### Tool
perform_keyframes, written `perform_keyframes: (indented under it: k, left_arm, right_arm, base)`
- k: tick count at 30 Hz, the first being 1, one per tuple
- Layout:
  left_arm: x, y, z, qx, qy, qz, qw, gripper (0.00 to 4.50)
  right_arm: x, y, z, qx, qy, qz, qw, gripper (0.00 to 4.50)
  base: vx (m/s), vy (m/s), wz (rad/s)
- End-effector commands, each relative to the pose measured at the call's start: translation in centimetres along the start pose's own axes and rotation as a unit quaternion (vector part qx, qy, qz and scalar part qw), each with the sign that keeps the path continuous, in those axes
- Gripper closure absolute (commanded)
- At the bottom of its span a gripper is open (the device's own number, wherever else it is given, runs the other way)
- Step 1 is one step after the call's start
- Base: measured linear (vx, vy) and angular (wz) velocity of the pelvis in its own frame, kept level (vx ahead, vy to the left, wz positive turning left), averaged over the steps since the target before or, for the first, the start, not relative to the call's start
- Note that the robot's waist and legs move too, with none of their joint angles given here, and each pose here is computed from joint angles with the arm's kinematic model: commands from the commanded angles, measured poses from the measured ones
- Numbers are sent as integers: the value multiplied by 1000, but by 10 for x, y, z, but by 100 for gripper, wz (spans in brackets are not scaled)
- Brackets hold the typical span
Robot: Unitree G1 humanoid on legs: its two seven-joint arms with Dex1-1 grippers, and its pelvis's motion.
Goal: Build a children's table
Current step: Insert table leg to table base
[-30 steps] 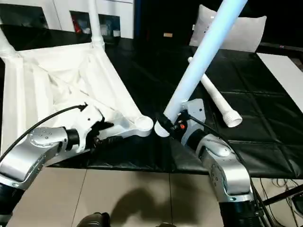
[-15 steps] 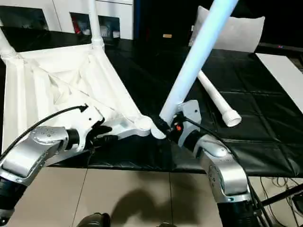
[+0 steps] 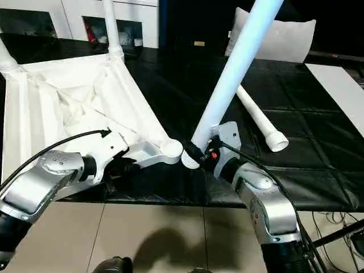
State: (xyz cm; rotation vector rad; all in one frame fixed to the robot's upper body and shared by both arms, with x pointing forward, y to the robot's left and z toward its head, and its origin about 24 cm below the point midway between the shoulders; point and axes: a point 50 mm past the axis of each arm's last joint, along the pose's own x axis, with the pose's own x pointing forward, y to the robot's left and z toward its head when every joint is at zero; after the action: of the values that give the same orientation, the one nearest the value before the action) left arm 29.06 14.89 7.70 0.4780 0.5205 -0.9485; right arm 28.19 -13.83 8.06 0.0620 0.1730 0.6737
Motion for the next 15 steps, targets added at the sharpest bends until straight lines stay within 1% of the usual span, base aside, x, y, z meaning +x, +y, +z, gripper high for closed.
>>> perform_keyframes:
  k: [1,2,3,4,5,7,9,10,11,13,15]
  left_arm:
    - [0,0,6,26,-7,-7,1000,429]
    - [0,0,6,29,-7,-10,1000,436]
    - [-1,2,6,51,-11,-2,999,442]
    - [-1,4,4,60,-7,7,998,442]
    - [-1,8,2,73,-5,9,997,447]
    - [-1,9,4,64,-14,0,998,447]
    - [0,8,8,62,-43,-24,997,447]
    - [0,5,11,76,-60,-45,994,447]
    - [0,1,12,99,-67,-76,990,449]
    - [1,-5,8,138,-58,-131,980,450]
    - [3,-6,6,140,-60,-144,978,450]
  right_arm:
    - [0,-3,5,-13,-7,-3,1000,260]
    - [0,-4,5,-13,-8,-3,1000,260]
    - [1,-4,6,-20,-10,-1,1000,260]
    - [2,-4,7,-28,-13,-1,1000,260]
    - [3,-1,10,-45,-17,16,999,260]
    - [4,1,12,-48,-20,25,998,260]
    - [6,2,13,-43,-24,33,998,260]
    - [7,2,14,-39,-27,39,998,260]
    - [9,4,15,-34,-26,49,998,260]
    - [12,9,15,-37,-21,81,996,260]
    - [13,12,15,-39,-14,97,994,260]
  base:
    - [0,0,0]
    - [0,0,0]
    - [0,0,0]
    - [0,0,0]
    - [0,0,0]
    - [0,0,0]
    - [0,0,0]
    - [0,0,0]
    - [0,0,0]
    - [0,0,0]
    - [0,0,0]
